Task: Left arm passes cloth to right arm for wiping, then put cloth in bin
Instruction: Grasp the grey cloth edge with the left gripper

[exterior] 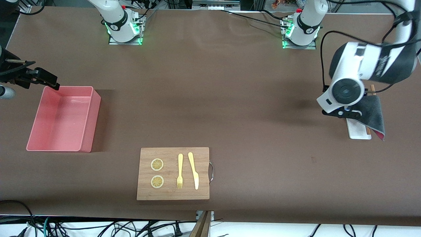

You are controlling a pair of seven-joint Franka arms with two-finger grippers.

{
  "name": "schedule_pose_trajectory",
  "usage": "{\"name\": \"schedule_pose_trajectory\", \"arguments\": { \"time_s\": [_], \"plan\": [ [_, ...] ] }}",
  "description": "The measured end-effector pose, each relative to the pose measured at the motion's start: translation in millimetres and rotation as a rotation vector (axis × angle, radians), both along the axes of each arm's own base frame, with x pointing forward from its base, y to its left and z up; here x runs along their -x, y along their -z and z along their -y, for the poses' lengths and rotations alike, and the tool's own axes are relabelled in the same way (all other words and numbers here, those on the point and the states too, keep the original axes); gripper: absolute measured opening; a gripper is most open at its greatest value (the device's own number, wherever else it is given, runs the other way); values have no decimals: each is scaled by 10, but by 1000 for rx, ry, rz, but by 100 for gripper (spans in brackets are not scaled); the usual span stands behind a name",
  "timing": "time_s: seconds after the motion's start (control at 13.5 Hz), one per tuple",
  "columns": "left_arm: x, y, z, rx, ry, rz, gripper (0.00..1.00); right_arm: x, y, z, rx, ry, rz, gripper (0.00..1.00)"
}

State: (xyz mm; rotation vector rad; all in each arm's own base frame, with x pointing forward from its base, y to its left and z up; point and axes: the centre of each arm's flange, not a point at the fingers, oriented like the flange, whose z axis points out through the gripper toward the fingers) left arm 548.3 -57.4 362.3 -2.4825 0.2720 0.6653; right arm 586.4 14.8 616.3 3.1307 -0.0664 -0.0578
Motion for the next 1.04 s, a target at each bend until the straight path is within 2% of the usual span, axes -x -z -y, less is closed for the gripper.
{"name": "schedule_pose_trajectory", "arguments": {
  "time_s": [0.15, 0.44, 0.59, 0.81, 1.04],
  "plan": [
    [71, 433, -32, -110, 65, 17, 100, -1, 1, 1, 0, 0, 0, 100],
    [454, 1365, -36, -390, 153, 85, 100, -3, 3, 3, 0, 1, 1, 100],
    [557, 1703, -83, -461, 180, 101, 100, -4, 2, 5, 0, 1, 1, 100],
    [642, 2013, -186, -558, 243, 167, 100, -4, 3, 6, 0, 1, 1, 100],
    [719, 2257, -348, -594, 265, 222, 100, -5, 2, 6, 0, 1, 1, 100]
  ]
}}
